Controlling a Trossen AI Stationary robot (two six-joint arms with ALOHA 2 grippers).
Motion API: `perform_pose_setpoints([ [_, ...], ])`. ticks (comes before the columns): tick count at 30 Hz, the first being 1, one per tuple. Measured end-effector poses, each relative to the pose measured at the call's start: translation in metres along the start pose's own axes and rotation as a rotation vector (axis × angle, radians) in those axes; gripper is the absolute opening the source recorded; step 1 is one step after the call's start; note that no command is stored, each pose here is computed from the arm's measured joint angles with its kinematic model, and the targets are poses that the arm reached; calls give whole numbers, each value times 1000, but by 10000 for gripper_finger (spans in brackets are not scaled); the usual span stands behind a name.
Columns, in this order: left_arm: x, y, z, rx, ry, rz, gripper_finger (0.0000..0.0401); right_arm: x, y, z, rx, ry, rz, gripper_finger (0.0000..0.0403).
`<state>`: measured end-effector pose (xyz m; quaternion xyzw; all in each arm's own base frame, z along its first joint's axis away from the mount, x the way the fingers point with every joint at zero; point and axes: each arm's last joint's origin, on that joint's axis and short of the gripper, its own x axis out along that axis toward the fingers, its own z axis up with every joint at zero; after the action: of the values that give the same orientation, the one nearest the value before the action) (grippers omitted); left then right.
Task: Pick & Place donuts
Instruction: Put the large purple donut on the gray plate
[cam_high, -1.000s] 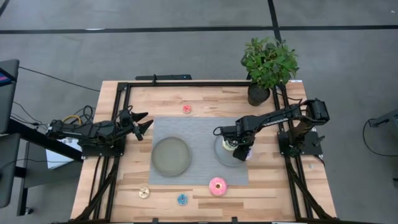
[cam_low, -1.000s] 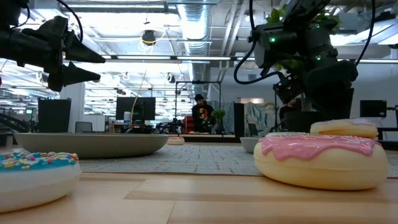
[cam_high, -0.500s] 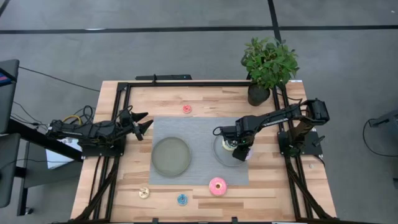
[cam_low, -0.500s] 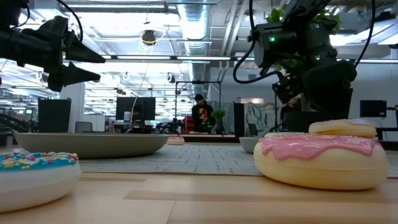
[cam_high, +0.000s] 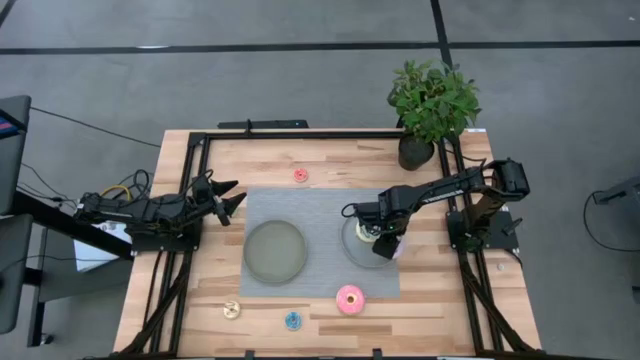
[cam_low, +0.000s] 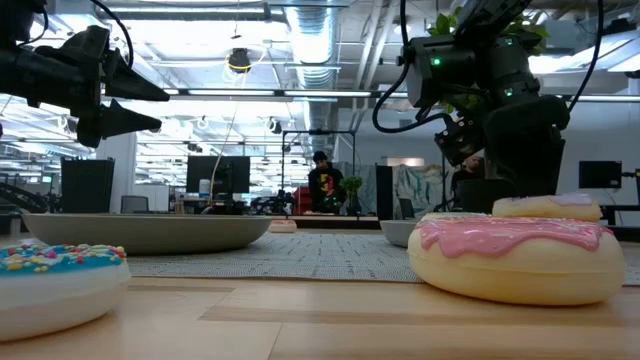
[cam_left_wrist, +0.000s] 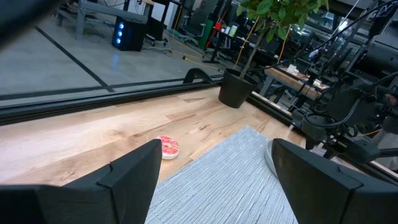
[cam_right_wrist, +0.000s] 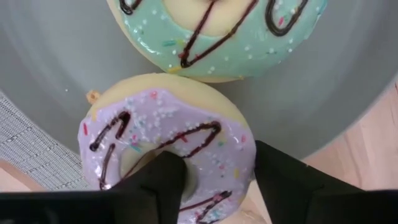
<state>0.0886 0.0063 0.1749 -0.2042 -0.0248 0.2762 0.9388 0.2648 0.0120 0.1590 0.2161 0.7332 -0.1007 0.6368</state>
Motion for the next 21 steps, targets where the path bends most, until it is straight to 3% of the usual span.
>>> perform_pose_setpoints([
  [7,0,0,0,-1,0,0,298,0,0,0,-7,0,0,216],
  [21,0,0,0,-2,0,0,298,-11,1,1,-21,-92,-30,205],
])
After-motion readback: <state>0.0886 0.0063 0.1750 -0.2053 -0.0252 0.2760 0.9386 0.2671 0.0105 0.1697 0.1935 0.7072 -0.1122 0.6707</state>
